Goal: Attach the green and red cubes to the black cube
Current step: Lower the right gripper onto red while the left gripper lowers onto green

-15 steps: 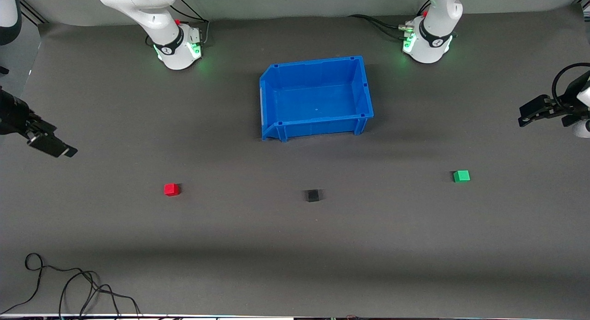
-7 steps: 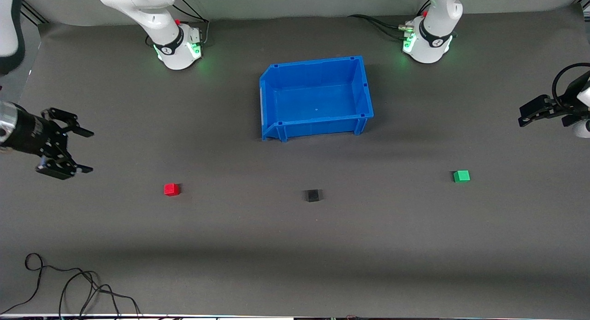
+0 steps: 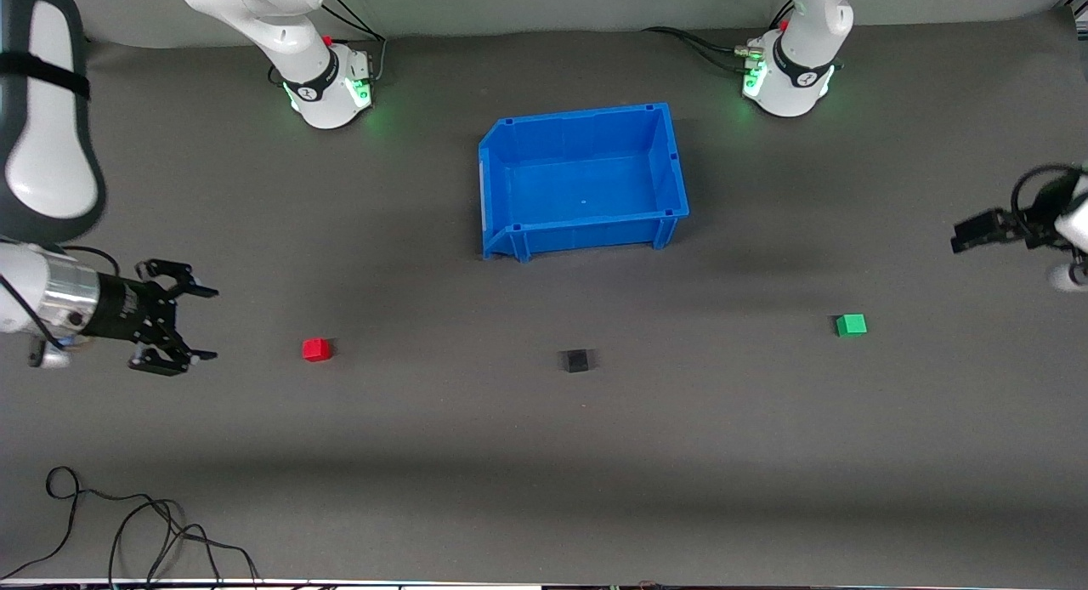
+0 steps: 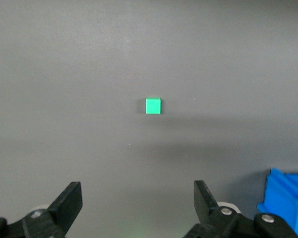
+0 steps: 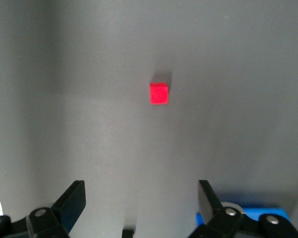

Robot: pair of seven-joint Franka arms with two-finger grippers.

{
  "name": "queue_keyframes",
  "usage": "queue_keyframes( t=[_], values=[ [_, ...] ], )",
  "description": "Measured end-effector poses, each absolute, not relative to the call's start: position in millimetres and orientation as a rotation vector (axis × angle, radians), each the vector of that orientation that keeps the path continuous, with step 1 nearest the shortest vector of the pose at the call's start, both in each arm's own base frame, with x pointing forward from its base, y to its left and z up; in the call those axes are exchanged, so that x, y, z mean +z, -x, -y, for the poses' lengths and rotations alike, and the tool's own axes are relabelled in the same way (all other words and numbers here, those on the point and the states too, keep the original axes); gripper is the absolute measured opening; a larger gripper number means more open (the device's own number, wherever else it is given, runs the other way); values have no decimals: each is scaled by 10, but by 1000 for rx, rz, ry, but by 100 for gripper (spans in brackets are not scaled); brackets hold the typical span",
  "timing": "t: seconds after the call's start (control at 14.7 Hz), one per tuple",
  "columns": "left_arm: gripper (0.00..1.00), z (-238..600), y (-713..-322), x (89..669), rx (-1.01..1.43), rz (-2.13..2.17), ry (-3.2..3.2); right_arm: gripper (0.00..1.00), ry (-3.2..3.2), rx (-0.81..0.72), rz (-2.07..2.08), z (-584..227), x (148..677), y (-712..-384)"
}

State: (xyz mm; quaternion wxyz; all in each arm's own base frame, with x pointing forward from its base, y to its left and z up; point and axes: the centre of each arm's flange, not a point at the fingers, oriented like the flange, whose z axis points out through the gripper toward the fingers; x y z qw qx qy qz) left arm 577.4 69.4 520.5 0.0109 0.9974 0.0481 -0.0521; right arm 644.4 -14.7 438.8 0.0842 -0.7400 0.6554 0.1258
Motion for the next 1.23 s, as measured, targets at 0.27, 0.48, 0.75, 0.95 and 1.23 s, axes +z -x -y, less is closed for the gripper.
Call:
queue_keyframes(
  t=[0.27,0.48,0.75,0.95,1.23],
  values=[
    [100,-1041,-5981,4615,-187,-343,-3053,100,2200,348,-1915,154,3604,-6342],
    [100,-992,-6046,4078,-166,-584,-3026,100,2190,359,-1897,176,2990,-6260],
    [100,-967,-5969,3410,-142,-1048,-2915,100,2168,402,-1875,184,2386,-6251],
    [100,-931,-5991,2973,-165,-1456,-2751,100,2151,429,-1855,189,1990,-6227],
    [96,-931,-5991,2413,-231,-1914,-2496,100,2154,451,-1848,193,1770,-6199]
  ],
)
